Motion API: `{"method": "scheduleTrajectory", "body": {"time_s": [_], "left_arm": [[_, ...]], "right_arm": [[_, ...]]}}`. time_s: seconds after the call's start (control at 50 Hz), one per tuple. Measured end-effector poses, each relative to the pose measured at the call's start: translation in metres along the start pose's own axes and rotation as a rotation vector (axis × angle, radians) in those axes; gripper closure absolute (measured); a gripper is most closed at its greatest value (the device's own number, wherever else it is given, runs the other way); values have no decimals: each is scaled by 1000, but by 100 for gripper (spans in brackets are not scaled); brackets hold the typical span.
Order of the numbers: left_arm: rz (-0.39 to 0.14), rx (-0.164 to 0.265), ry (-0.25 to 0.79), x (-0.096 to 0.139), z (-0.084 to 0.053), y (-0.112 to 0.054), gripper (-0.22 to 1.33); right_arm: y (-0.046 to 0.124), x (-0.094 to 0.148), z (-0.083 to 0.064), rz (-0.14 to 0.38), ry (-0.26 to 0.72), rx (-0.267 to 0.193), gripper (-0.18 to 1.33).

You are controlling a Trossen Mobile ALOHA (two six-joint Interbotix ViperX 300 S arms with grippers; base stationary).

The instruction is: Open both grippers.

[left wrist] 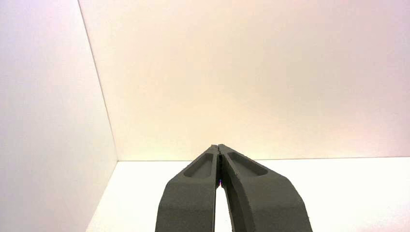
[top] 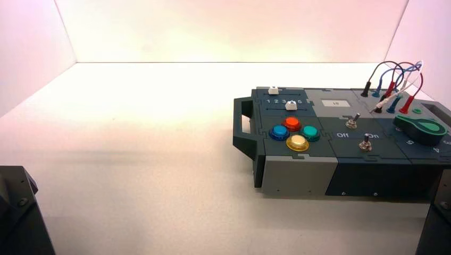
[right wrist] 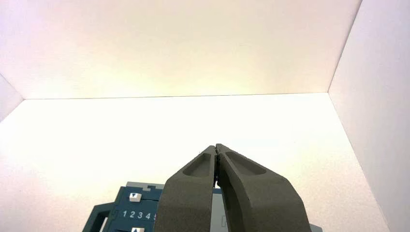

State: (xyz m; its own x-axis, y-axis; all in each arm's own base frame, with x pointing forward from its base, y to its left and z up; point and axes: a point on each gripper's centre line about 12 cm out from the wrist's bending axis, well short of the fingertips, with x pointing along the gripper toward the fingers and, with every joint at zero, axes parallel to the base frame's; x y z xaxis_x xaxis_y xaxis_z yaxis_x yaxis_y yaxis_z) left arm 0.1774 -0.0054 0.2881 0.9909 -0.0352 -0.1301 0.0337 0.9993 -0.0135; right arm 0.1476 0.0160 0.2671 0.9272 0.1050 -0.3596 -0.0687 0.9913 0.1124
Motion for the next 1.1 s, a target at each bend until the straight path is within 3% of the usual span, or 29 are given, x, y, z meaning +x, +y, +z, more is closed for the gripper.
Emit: {"method": "scheduleTrajectory", "body": {"time_s": [0.48,0.68,0.72,0.76,0.78,0.8,0.86,0.9,0.92,0.98,1.1], "left_arm": [[0,0,14,2,-2,0,128],[0,0,28,5,-3,0,93],[-1,1,29,5,-3,0,84],[-1,-2,28,5,-2,0,60],[0,-2,28,5,-3,0,52],[0,0,28,5,-2,0,40],[-1,-2,32,6,-2,0,-2],[0,0,34,7,-2,0,-16],[-1,-2,35,7,-2,0,-21],[0,1,41,8,-4,0,-22],[0,-1,57,11,-5,0,-21]], "right_arm": [[3,2,-1,18,11,1,130],[4,2,0,24,4,-3,128],[4,2,0,26,0,-2,122],[4,2,0,27,-3,3,111],[4,2,1,28,-6,4,99],[4,2,2,30,-13,9,72],[5,2,2,33,-18,13,33],[5,3,2,34,-18,14,2],[5,4,2,34,-14,17,-7],[5,5,2,34,-8,23,-18],[5,9,-1,31,16,26,-18]]}}
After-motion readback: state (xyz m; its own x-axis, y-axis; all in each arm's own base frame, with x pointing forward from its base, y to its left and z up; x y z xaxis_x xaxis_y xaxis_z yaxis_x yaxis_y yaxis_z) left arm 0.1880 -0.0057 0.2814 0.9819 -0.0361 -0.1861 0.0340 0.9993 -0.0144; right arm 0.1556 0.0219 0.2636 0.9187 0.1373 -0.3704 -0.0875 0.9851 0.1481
